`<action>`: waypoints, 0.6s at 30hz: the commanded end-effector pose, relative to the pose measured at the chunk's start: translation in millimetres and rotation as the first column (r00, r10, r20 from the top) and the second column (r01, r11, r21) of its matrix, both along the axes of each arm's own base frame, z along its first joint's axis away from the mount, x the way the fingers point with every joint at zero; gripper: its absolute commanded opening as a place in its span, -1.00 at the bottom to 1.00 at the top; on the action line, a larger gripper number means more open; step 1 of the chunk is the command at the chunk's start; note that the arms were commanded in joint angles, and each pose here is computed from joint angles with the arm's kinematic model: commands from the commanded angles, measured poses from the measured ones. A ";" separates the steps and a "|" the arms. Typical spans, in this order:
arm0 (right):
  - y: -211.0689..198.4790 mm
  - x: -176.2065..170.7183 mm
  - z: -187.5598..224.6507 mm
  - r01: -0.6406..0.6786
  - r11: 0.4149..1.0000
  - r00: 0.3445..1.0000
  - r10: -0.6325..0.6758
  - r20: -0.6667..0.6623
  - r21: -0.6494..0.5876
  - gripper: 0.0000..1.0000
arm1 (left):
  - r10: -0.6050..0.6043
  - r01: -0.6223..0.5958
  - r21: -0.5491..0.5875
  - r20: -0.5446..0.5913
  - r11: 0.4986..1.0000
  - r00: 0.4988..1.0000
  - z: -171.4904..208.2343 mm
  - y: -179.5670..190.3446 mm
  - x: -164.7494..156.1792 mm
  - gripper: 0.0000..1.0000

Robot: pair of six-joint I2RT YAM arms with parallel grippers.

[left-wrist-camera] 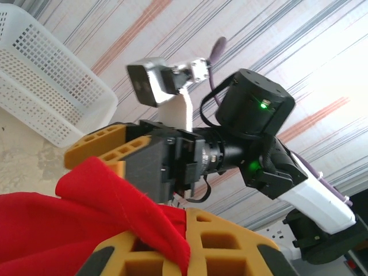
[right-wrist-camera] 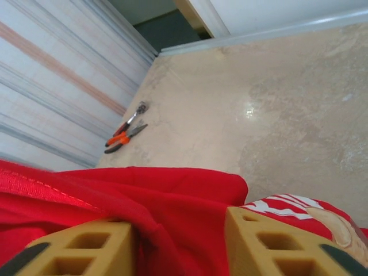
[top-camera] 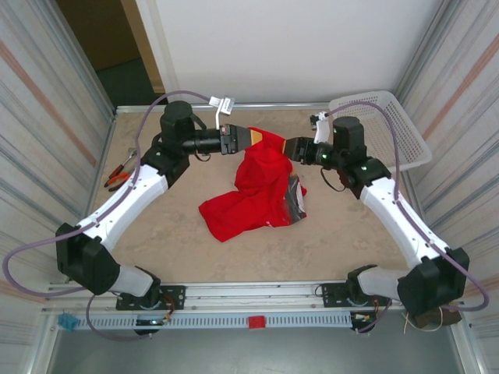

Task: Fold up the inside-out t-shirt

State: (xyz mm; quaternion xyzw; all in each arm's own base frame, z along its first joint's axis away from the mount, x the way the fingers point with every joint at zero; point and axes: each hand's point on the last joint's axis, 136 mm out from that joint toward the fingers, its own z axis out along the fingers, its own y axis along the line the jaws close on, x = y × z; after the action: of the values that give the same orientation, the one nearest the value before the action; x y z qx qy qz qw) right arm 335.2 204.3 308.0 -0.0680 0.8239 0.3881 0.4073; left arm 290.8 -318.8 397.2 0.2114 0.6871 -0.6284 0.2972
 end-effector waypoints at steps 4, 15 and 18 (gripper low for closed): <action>0.1 -36.7 56.6 -0.010 1.000 0.987 0.010 0.163 0.001 0.28 | 0.030 -0.029 -0.081 0.011 0.996 1.000 38.7 5.2 5.9 -1.00; 57.4 -68.4 87.7 -0.170 0.981 0.934 0.190 0.303 -0.089 0.12 | 0.045 -0.048 -0.095 -0.029 0.994 0.999 46.3 3.7 12.4 -1.00; 63.8 -61.1 79.2 -0.159 0.980 0.937 0.189 0.293 -0.122 0.30 | 0.044 -0.047 -0.101 -0.029 0.994 0.999 49.2 3.8 11.6 -1.00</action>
State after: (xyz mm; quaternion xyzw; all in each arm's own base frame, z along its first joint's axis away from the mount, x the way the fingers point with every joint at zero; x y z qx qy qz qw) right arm 267.2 266.6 387.8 -0.2083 0.7574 0.3943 0.4770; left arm 301.7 -318.1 423.1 0.1668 0.6816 -0.6502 0.2911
